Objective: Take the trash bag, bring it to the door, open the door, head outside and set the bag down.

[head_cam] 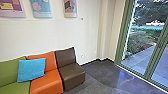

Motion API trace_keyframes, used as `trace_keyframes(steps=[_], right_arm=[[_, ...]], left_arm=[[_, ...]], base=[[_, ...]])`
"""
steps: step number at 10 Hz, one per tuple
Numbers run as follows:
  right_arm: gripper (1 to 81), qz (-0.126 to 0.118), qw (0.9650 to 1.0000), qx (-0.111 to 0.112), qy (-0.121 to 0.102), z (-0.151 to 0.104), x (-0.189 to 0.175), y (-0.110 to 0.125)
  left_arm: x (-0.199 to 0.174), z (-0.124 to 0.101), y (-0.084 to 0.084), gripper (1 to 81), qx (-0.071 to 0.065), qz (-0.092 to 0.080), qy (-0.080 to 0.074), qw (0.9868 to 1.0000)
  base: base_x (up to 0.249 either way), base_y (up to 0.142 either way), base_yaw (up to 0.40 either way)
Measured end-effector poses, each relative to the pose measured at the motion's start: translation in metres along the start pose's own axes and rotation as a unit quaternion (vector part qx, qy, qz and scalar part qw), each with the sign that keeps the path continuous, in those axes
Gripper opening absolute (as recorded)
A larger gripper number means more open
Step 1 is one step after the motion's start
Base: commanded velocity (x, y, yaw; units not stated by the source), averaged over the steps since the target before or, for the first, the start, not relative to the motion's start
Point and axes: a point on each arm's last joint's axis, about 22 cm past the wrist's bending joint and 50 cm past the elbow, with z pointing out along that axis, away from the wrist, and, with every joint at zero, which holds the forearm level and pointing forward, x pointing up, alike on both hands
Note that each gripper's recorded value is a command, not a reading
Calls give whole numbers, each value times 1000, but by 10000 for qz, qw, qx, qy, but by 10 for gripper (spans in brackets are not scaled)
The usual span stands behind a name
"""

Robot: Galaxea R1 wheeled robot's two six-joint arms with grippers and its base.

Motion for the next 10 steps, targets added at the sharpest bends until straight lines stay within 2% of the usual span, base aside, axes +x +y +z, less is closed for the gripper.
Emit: trace_keyframes(steps=[10], right_arm=[[811, 2, 10000, 17, 30, 2, 0, -5]], left_arm=[[0, 0, 0, 10, 3, -25, 5, 10000]], base=[[0, 0, -308]])
